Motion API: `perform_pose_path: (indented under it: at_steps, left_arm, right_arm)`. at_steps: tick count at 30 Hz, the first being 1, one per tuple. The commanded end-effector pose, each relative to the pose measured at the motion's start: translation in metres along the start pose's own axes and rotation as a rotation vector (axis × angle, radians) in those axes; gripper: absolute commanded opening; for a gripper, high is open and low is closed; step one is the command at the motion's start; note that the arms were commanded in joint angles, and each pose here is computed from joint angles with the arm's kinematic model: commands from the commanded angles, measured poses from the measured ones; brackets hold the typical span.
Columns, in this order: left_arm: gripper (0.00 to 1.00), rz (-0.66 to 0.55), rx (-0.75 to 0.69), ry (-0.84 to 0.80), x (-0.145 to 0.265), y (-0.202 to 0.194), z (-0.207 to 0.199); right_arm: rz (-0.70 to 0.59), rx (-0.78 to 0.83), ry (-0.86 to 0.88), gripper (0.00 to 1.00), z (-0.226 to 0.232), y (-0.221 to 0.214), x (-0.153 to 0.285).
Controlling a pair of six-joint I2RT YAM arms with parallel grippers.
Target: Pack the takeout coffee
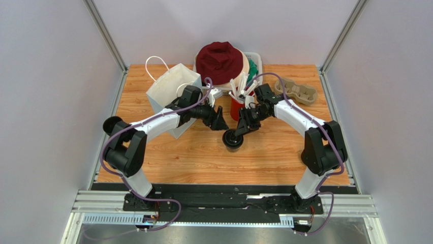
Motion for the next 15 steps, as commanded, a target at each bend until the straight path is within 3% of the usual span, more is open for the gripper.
perform_pose_path:
  at_steps: [1, 15]
  left_arm:
    - [0.83, 0.031, -0.035, 0.003, 0.011, -0.014, 0.001]
    - [0.71, 0.094, 0.034, -0.035, -0.003, -0.048, 0.010]
  right_arm:
    - [-0.040, 0.055, -0.066, 0.29, -0.010, 0.003, 0.004]
    - [-0.031, 0.051, -0.099, 0.29, -0.020, 0.003, -0.002]
Point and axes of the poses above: each gripper's point midway between its finger pads, its own x axis back along the fingers, its own z axis along the line the jaws close on, y = z × x, the point moved 1 cm from there along x, back along the fingers, and after that the axes turned 10 degrees about -x, right-handed, at the moved point
